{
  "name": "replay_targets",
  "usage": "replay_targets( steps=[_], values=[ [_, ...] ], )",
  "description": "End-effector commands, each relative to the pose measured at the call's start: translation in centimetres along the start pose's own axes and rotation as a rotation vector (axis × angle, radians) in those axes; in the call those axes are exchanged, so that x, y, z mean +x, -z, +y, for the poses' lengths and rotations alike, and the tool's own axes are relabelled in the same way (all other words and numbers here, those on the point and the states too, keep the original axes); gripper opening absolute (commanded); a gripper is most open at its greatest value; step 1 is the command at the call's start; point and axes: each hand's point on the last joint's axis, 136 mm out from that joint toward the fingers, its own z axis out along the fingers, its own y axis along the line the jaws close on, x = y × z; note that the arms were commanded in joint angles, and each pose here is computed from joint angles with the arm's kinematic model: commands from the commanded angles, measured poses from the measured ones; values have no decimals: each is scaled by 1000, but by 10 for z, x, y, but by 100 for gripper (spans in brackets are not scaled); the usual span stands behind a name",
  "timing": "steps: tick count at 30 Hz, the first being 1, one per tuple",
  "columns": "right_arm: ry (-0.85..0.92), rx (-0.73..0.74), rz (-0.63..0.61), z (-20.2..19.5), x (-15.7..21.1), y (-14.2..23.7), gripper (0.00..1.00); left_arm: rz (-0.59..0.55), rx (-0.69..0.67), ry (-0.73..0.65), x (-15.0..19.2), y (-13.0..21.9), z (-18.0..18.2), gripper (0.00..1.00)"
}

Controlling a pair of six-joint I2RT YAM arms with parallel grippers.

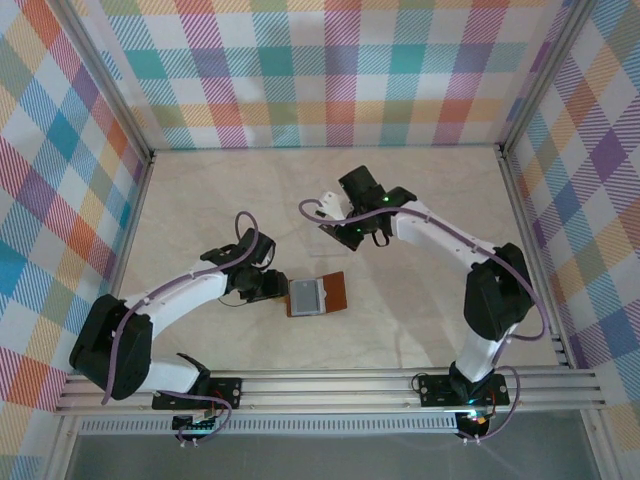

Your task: Take the credit cards out of the card holder

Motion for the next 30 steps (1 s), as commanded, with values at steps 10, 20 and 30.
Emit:
replay_targets(
  steps=[10, 20, 30],
  values=[
    [372, -122, 177, -5, 7, -23, 0, -3, -3, 11, -2, 14, 3, 52],
    [422, -170, 232, -12, 3, -52, 0, 10, -27, 8, 1, 18, 8, 52],
    [423, -296, 304, 5, 20, -65, 0, 16, -45, 11, 2, 17, 12, 52]
  ],
)
